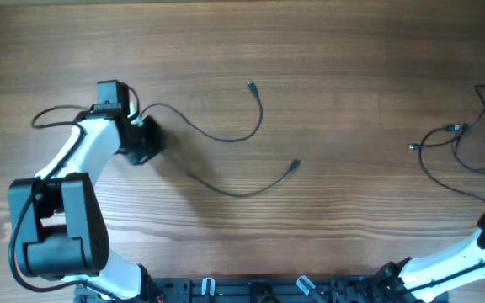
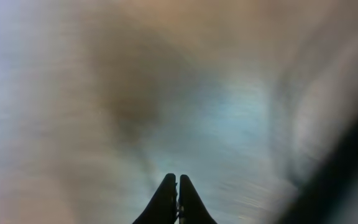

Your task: Untangle cables

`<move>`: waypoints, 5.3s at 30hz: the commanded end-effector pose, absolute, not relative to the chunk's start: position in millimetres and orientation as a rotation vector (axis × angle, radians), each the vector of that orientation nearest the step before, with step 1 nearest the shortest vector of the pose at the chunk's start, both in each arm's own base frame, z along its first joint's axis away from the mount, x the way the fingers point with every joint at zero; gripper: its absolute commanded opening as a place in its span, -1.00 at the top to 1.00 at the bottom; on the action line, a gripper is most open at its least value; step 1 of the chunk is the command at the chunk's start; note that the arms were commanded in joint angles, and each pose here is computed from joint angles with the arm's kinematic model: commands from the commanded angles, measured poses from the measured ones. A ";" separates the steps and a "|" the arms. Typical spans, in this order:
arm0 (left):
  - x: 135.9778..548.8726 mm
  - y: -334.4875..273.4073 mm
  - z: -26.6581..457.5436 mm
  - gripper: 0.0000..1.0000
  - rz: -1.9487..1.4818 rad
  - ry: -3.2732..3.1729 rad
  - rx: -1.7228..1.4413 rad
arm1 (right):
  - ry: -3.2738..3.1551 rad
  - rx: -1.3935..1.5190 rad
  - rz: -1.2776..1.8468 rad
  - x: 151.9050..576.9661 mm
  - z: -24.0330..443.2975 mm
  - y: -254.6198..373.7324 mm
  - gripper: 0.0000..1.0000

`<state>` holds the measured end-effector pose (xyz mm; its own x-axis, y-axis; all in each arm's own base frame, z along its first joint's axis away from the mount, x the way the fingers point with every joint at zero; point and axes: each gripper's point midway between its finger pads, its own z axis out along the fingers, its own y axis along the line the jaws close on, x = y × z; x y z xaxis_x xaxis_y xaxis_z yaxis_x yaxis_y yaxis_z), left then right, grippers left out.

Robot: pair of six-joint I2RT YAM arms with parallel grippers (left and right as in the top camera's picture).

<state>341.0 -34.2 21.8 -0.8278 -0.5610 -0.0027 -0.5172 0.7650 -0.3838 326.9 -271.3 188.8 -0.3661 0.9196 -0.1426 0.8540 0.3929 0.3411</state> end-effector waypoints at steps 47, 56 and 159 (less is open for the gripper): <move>319.5 -100.0 8.0 -0.36 -0.159 2.961 -0.387 | 2.999 -0.306 0.532 380.9 150.3 201.3 -0.99; 319.2 -95.5 8.0 -0.39 -0.204 2.972 -0.432 | 3.052 -0.242 0.547 380.3 113.1 247.1 -1.00; 323.5 0.7 78.1 -0.77 -0.237 2.698 -0.772 | 2.122 1.057 -0.255 358.5 331.7 -166.7 0.92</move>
<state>324.8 0.7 79.3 -0.8061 -0.5268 -0.2695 -0.4755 0.8478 -0.2348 356.0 -150.4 380.6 -0.3865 0.4882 -0.7825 0.6648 0.7356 0.1305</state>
